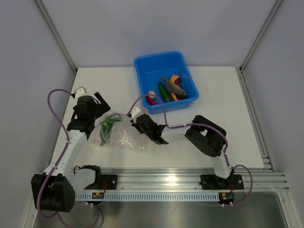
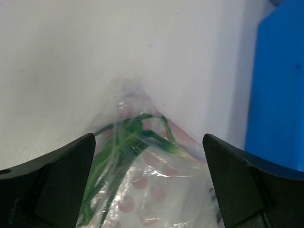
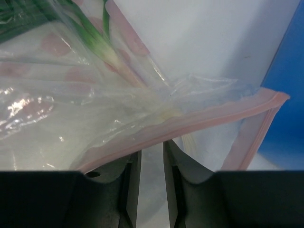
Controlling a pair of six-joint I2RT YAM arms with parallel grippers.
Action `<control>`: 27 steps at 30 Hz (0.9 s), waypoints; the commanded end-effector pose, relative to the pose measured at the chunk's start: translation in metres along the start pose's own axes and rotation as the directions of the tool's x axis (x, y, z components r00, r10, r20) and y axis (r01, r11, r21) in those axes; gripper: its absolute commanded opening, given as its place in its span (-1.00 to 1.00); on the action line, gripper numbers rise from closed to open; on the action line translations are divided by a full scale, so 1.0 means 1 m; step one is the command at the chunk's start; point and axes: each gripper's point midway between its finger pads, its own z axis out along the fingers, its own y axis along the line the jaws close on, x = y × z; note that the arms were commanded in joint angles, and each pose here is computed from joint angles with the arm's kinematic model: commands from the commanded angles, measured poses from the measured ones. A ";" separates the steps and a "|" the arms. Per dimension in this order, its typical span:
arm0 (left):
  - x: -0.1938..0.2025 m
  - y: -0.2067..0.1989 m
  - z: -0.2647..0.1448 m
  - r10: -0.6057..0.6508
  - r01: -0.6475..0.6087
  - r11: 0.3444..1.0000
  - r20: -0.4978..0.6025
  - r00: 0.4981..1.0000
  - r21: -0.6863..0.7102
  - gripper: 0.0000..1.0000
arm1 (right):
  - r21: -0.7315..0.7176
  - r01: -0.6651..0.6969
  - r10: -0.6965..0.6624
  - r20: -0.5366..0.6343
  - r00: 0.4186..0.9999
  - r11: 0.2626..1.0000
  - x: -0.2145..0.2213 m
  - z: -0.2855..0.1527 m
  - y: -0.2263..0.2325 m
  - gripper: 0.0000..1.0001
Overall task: Open the zip-top bag and remove the fake food
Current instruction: Pick up the fake vegetable from the zipper food storage bag.
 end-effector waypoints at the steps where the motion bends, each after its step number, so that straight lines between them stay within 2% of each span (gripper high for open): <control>1: -0.013 -0.038 -0.004 0.046 -0.054 0.992 0.074 0.996 0.110 0.98 | 0.026 -0.067 0.063 0.128 0.990 0.997 -0.025 -0.006 -0.004 -0.36; 9: 0.012 -0.084 0.034 0.125 -0.103 0.978 -0.111 0.986 0.182 0.97 | 0.040 -0.099 0.092 0.150 0.984 0.994 -0.032 -0.005 -0.007 -0.34; 14: 0.022 -0.096 0.061 0.154 -0.123 0.979 -0.195 0.969 0.161 0.96 | 0.039 -0.121 0.113 0.154 0.982 0.992 -0.033 -0.005 -0.007 -0.04; 16: 0.031 -0.094 0.070 0.164 -0.132 0.981 -0.242 0.956 0.144 0.95 | 0.044 -0.114 0.106 0.155 0.982 0.993 -0.034 -0.004 -0.007 0.01; 19: 0.049 -0.099 0.083 0.183 -0.137 0.978 -0.323 0.928 0.159 0.90 | 0.052 -0.109 0.100 0.152 0.983 0.993 -0.033 -0.001 -0.007 0.13; 27: 0.096 -0.108 0.095 0.257 -0.136 0.954 -0.493 0.832 0.266 0.68 | 0.040 -0.106 0.099 0.152 0.983 0.994 -0.032 0.003 -0.003 0.21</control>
